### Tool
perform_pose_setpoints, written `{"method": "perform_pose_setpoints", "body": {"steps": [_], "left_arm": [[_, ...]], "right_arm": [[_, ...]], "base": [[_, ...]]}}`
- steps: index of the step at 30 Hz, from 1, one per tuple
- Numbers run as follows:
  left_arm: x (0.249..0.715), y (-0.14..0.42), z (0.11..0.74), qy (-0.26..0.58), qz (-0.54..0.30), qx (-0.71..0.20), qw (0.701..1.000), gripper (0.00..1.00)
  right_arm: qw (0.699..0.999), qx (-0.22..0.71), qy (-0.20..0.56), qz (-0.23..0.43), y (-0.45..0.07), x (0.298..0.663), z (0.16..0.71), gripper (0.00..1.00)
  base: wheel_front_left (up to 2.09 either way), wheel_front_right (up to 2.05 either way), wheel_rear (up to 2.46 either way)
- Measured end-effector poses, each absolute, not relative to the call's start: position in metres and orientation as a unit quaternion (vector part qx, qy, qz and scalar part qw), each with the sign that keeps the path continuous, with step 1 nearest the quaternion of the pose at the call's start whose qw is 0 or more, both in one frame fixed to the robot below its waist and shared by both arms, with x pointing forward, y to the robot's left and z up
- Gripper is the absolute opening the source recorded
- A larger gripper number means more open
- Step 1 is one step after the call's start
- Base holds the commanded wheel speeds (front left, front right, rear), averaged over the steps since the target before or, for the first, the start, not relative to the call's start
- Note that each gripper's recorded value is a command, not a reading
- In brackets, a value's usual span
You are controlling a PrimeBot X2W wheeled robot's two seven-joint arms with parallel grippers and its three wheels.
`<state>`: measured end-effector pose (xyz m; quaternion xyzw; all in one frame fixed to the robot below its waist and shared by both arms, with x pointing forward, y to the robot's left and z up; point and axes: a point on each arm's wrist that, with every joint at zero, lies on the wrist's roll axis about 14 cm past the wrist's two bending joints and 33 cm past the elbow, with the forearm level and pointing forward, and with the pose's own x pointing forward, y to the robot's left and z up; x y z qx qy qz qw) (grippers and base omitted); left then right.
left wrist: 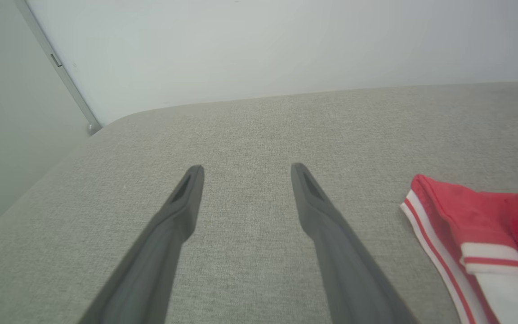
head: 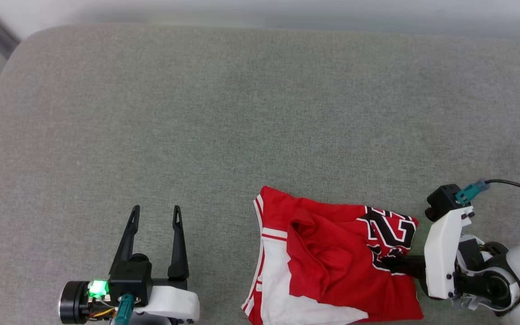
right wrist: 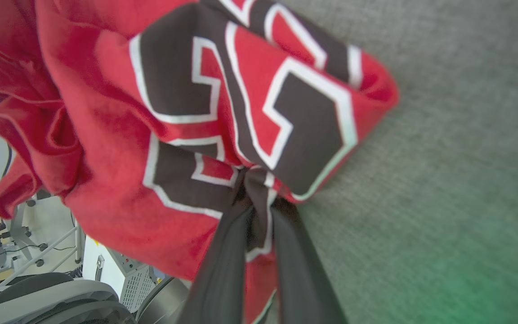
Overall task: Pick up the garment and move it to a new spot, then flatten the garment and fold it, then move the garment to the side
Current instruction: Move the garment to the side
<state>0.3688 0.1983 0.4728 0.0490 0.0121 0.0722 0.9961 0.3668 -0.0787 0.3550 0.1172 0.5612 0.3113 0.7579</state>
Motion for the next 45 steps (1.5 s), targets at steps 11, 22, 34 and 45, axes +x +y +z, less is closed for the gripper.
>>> {"method": "perform_pose_setpoints", "body": {"steps": [11,22,34,45], "left_arm": [[0.352,0.193,0.483,-0.003,0.068,0.043,0.997,1.0],[0.37,0.159,0.49,-0.02,0.015,0.034,0.999,1.0],[0.426,0.13,0.469,-0.014,-0.049,0.046,0.998,1.0],[0.458,0.106,0.436,0.0,-0.094,0.048,0.994,1.0]], "right_arm": [[0.835,0.029,0.425,0.348,-0.083,0.396,0.432,0.0],[0.892,-0.064,0.34,0.292,-0.154,0.407,0.5,0.0],[0.911,-0.156,0.368,0.106,-0.303,0.435,0.504,0.0],[0.878,-0.224,0.422,-0.04,-0.418,0.444,0.486,0.0]], "base": [[0.0,0.0,0.0],[0.0,0.0,0.0],[0.0,0.0,0.0],[0.0,0.0,0.0]]}}
